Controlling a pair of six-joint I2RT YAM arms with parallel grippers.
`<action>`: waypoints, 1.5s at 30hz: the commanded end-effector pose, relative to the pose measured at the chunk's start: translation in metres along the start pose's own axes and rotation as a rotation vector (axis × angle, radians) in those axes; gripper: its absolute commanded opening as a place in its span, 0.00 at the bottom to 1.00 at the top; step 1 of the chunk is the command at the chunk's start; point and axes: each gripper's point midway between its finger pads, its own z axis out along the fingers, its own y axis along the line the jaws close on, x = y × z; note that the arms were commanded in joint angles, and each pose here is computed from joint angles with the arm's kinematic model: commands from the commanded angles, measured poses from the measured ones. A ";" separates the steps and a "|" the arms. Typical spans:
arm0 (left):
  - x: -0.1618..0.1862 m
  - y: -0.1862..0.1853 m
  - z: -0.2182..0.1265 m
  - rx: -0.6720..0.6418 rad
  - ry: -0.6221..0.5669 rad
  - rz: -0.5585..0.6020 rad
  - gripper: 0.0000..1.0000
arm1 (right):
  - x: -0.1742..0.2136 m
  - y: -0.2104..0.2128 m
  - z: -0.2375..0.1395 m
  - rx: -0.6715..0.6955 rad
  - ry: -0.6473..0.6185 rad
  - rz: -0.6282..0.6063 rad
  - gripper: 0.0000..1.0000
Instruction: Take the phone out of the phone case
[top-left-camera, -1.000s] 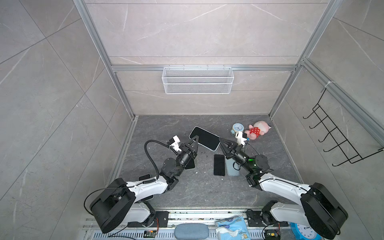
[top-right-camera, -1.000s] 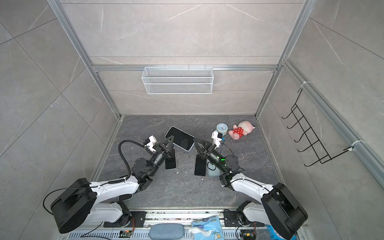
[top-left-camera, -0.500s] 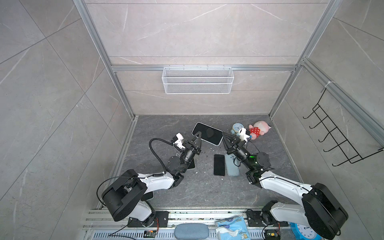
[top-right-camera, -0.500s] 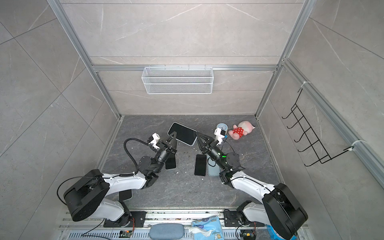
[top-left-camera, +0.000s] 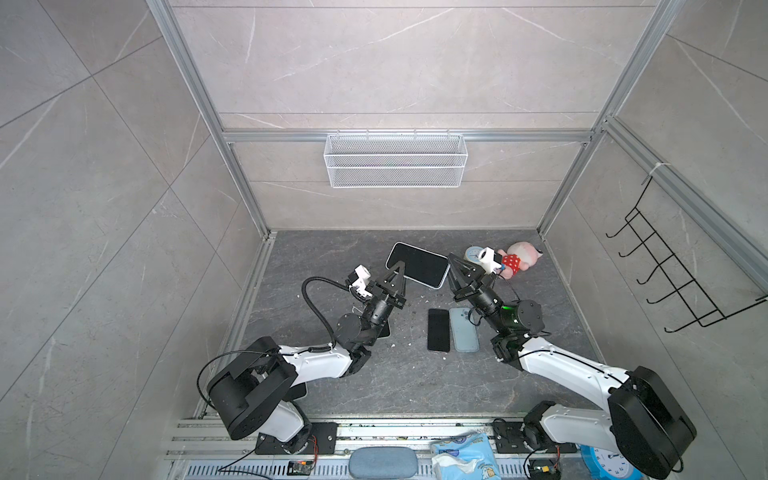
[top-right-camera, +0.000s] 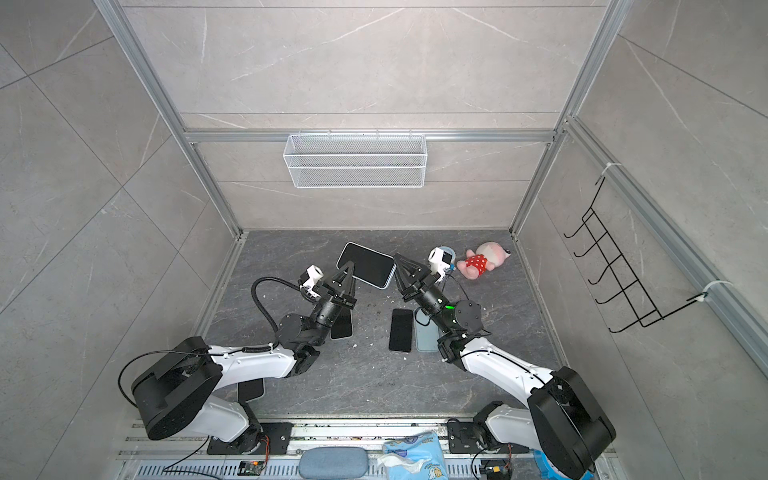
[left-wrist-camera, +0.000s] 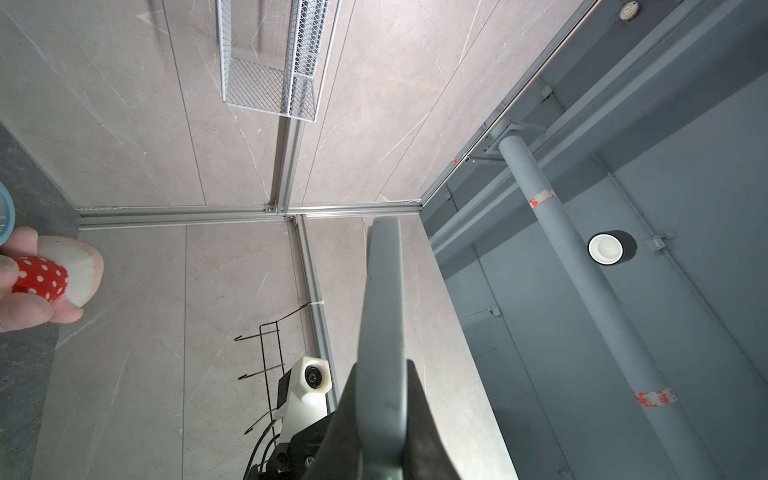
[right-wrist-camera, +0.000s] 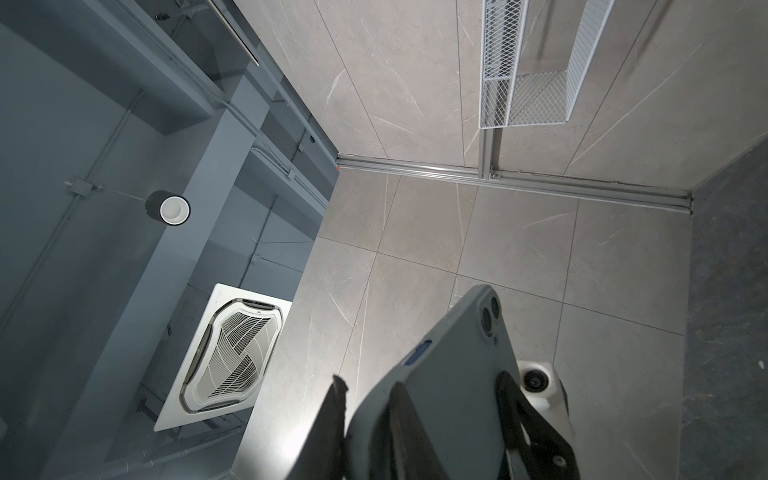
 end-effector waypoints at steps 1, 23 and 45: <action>0.026 0.050 -0.007 -0.167 0.111 0.059 0.00 | 0.011 0.090 0.003 -0.286 0.034 -0.040 0.16; 0.057 0.002 0.023 -0.025 0.146 0.094 0.00 | -0.021 0.061 -0.015 -0.238 -0.147 0.117 0.10; 0.052 -0.028 0.026 0.036 0.093 0.076 0.00 | -0.041 -0.009 -0.077 -0.034 -0.261 0.098 0.45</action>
